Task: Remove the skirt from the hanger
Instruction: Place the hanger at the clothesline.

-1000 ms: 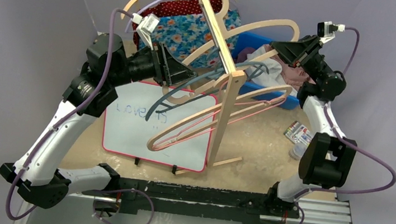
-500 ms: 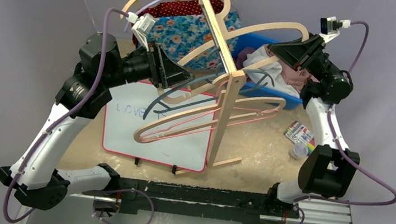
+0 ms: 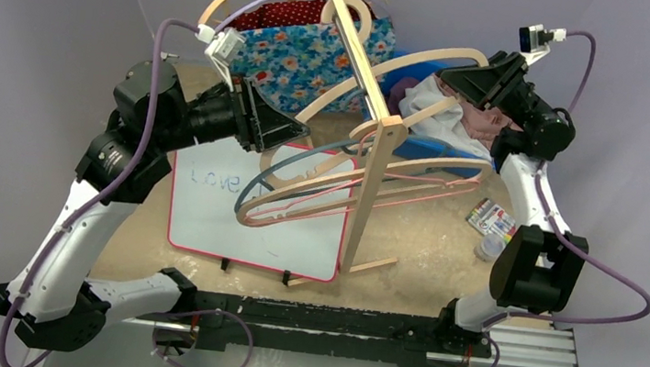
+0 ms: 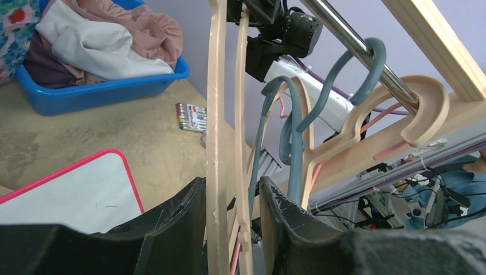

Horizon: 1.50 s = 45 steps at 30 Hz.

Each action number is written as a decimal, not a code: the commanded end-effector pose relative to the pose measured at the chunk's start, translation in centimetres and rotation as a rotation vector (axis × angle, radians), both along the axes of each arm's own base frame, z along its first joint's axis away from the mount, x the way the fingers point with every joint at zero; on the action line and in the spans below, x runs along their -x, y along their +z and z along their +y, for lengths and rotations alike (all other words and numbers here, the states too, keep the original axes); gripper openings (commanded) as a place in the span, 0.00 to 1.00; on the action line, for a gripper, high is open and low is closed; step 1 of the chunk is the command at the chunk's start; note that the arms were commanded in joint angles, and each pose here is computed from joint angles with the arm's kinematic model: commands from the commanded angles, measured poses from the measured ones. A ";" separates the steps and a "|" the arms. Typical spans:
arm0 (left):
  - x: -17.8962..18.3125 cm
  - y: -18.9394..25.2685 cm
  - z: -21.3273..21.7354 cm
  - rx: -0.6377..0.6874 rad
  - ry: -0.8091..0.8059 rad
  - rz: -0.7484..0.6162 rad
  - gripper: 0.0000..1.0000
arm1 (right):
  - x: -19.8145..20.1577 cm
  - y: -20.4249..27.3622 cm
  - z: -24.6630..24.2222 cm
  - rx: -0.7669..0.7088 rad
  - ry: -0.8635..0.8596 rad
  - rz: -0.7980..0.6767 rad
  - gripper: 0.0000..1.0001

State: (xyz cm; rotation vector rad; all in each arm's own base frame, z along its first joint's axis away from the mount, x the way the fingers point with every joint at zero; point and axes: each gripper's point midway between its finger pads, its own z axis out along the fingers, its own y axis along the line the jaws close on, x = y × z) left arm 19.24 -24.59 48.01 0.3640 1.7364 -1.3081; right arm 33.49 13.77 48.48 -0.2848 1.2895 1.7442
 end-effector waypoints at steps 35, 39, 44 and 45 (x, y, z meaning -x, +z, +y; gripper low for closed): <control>-11.0 2.7 10.3 -0.395 0.759 -0.147 0.80 | -1.7 -8.3 -9.6 0.680 -0.740 0.083 0.99; -13.6 2.9 13.9 -0.593 0.916 -0.201 0.82 | -0.3 -8.4 -9.9 0.714 -0.784 0.070 0.99; -16.1 4.4 14.0 -0.611 0.935 -0.292 0.83 | 0.7 -8.4 -9.7 0.715 -0.791 0.053 0.99; -16.7 4.5 13.5 -0.607 0.911 -0.308 0.83 | 0.7 -8.3 -9.5 0.708 -0.786 0.045 0.99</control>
